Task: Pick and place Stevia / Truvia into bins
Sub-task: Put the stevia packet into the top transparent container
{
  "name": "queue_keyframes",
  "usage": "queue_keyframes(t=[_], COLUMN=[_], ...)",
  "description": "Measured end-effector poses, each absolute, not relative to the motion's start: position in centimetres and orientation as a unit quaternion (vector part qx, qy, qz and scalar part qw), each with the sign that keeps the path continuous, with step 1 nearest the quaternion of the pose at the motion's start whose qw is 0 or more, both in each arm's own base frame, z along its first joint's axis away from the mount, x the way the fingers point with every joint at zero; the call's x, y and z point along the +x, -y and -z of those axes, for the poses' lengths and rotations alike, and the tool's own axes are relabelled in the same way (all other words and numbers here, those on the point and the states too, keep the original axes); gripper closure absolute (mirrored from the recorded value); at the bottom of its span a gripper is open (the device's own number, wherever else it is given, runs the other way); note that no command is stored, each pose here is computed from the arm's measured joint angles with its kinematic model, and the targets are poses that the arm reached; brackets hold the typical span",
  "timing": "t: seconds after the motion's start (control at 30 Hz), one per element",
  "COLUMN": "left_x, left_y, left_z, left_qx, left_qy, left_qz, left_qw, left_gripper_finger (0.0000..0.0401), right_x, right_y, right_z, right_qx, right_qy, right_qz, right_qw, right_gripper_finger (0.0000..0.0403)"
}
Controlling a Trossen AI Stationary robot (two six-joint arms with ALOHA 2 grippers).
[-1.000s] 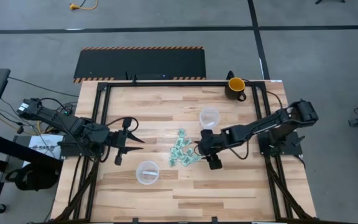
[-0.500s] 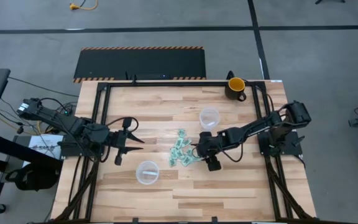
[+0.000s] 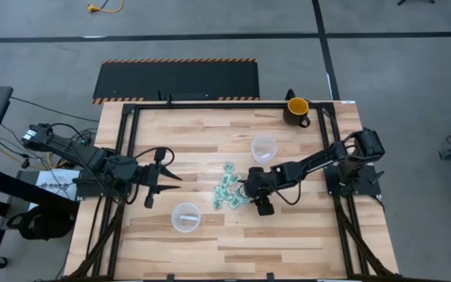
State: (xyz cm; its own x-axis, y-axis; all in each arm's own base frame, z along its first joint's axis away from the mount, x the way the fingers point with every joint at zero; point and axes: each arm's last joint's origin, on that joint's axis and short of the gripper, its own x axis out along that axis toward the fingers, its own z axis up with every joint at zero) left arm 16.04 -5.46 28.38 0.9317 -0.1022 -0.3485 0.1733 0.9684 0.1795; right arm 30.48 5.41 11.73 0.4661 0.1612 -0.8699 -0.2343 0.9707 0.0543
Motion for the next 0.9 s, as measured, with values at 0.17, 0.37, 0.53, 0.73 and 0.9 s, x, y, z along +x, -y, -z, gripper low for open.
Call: queue_keyframes(t=[0.17, 0.37, 0.53, 0.73, 0.9], left_x=[16.0, 16.0, 16.0, 16.0, 16.0], left_y=[5.5, 5.5, 5.5, 5.5, 5.5], left_z=[-28.4, -28.4, -28.4, -28.4, -28.4], left_qx=[0.102, 0.103, 0.103, 0.103, 0.103], left_qy=[-0.171, -0.172, -0.172, -0.172, -0.172], left_qz=[0.07, 0.07, 0.07, 0.07, 0.07], left_qw=[0.977, 0.977, 0.977, 0.977, 0.977], left_gripper_finger=[0.0303, 0.0303, 0.0303, 0.0303, 0.0303], right_x=[30.2, 30.0, 29.9, 29.9, 30.0], right_y=[-5.3, -5.3, -5.3, -5.3, -5.4], right_z=[-12.1, -12.1, -12.1, -12.3, -13.5], right_qx=[-0.036, -0.033, -0.033, -0.029, -0.02], right_qy=[-0.508, -0.514, -0.517, -0.529, -0.585], right_qz=[-0.115, -0.113, -0.112, -0.112, -0.108], right_qw=[0.853, 0.85, 0.848, 0.841, 0.804], right_gripper_finger=[0.0244, 0.0283, 0.0309, 0.0327, 0.0335])
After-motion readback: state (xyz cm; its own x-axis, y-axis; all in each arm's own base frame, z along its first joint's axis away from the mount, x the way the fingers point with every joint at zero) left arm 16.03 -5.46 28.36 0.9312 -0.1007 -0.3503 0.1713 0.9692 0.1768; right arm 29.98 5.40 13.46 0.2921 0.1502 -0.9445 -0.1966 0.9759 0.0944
